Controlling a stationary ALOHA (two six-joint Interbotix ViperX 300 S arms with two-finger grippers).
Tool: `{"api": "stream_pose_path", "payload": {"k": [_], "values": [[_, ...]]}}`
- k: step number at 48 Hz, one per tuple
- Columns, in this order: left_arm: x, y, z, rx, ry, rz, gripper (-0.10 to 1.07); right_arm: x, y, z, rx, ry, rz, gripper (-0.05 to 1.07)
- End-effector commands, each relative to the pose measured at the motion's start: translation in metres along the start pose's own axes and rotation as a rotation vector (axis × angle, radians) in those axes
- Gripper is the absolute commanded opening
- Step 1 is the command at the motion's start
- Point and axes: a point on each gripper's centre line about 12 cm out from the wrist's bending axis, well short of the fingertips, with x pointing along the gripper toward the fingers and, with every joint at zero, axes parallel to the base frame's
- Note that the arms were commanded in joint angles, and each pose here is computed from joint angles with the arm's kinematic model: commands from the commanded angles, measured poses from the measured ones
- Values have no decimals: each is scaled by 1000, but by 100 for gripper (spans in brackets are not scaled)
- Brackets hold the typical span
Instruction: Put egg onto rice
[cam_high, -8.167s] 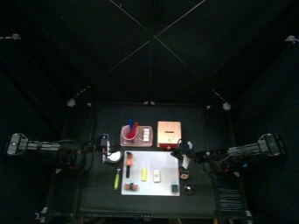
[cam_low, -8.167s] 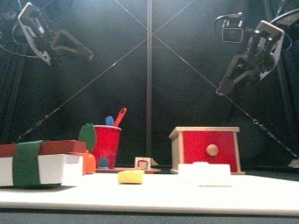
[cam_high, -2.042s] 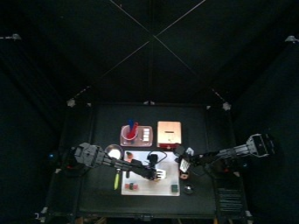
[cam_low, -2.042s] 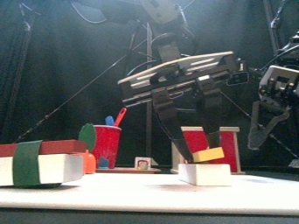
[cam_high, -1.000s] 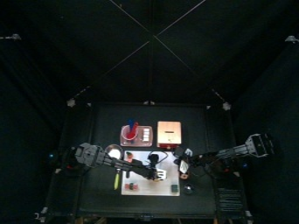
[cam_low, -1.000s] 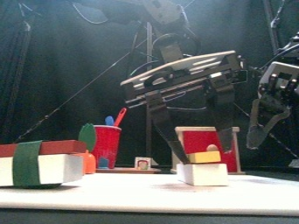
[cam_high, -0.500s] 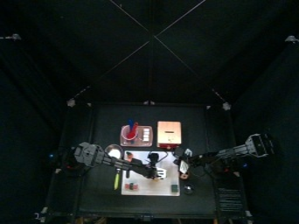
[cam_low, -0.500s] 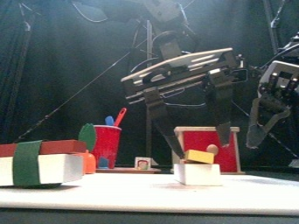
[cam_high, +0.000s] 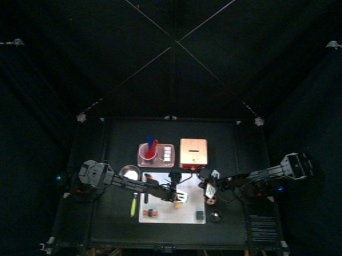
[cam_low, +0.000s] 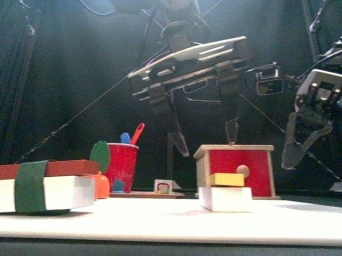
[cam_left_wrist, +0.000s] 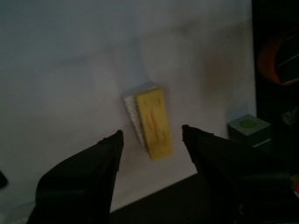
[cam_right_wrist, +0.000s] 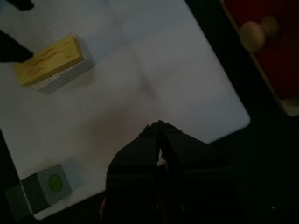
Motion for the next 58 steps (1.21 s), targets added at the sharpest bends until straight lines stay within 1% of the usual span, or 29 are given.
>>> {"api": "stream_pose_path", "payload": {"k": [1, 8, 9, 14, 18, 20, 26, 29, 32, 35, 38, 41, 48, 49, 53, 58], "values": [[-27, -3, 9, 101, -54, -44, 90, -3, 3, 6, 2, -21, 15, 39], [-39, -1, 14, 242, -90, -56, 90, -6, 5, 9, 11, -35, 25, 39], [-41, 0, 15, 278, -104, -59, 90, -7, 6, 10, 13, -39, 29, 39], [-52, 5, 22, 408, -167, -49, 90, -10, 6, 11, 18, -48, 34, 39], [-59, 14, 27, 438, -193, -35, 90, -13, 4, 11, 28, -52, 32, 39], [-69, 18, 32, 455, -224, -42, 90, -14, 3, 10, 38, -52, 32, 39], [-93, 27, 41, 556, -329, -71, 90, -22, 3, 11, 56, -70, 48, 39], [-103, 33, 42, 607, -364, -91, 90, -28, 6, 12, 52, -91, 73, 39], [-111, 43, 42, 632, -371, -120, 90, -34, 10, 14, 45, -111, 97, 39], [-114, 51, 40, 652, -374, -143, 90, -39, 13, 17, 45, -129, 119, 39], [-117, 64, 37, 699, -392, -181, 90, -44, 15, 18, 40, -145, 136, 39], [-122, 74, 34, 743, -415, -235, 90, -49, 17, 20, 40, -160, 152, 38], [-139, 99, 28, 816, -473, -396, 90, -55, 17, 24, 49, -182, 163, 38], [-141, 105, 27, 833, -490, -422, 90, -55, 18, 24, 51, -183, 164, 38], [-141, 123, 21, 912, -528, -467, 90, -55, 18, 26, 50, -185, 163, 38], [-140, 149, 15, 1027, -589, -484, 90, -57, 21, 33, 63, -199, 170, 38]]}}
